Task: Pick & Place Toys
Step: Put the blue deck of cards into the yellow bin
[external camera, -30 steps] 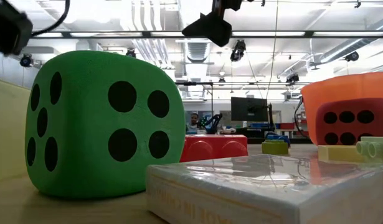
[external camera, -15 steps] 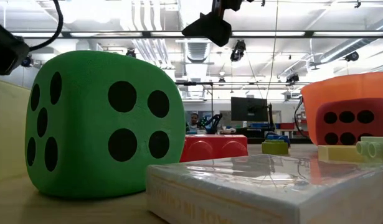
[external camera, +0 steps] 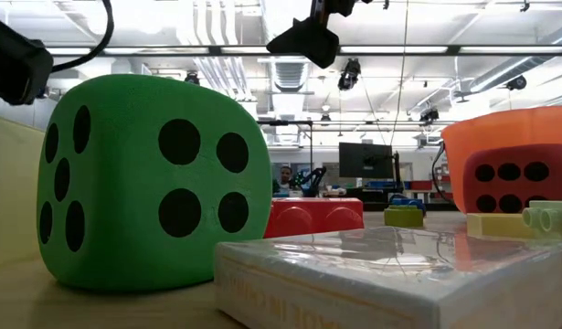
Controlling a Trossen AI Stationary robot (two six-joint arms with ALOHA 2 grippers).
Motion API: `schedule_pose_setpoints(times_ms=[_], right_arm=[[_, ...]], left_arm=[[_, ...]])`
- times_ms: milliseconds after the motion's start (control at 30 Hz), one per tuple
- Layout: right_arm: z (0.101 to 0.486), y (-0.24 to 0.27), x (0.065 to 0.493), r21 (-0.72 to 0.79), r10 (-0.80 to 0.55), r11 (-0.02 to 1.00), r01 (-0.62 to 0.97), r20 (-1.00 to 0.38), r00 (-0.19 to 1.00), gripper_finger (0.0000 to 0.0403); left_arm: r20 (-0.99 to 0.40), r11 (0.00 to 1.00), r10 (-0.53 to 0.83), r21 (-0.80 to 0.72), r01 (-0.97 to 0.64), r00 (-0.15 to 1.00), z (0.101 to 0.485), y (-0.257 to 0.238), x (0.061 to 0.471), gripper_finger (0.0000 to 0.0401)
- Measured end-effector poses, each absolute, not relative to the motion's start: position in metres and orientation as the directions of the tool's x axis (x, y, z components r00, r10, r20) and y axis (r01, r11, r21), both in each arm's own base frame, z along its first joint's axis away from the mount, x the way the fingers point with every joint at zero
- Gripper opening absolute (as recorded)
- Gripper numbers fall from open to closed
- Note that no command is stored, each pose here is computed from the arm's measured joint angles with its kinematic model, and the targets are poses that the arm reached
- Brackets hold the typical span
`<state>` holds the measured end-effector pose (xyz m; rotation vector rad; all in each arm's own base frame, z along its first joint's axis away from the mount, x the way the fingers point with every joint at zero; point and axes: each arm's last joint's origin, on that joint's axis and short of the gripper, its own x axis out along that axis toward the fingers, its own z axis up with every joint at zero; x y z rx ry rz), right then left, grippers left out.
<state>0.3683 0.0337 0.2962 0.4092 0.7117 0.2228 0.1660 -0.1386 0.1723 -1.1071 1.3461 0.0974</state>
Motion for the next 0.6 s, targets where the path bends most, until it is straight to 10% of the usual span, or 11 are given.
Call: schedule_pose_setpoints(times_ms=[600], right_arm=[[0.2961,0.0338,0.3683,0.44,0.335,0.896,-0.057,-0.587,0.737,0.0357]], left_arm=[[-0.84,0.577,-0.444,-0.533,-0.619,0.31,0.1615,-0.137,0.1701,0.0104]])
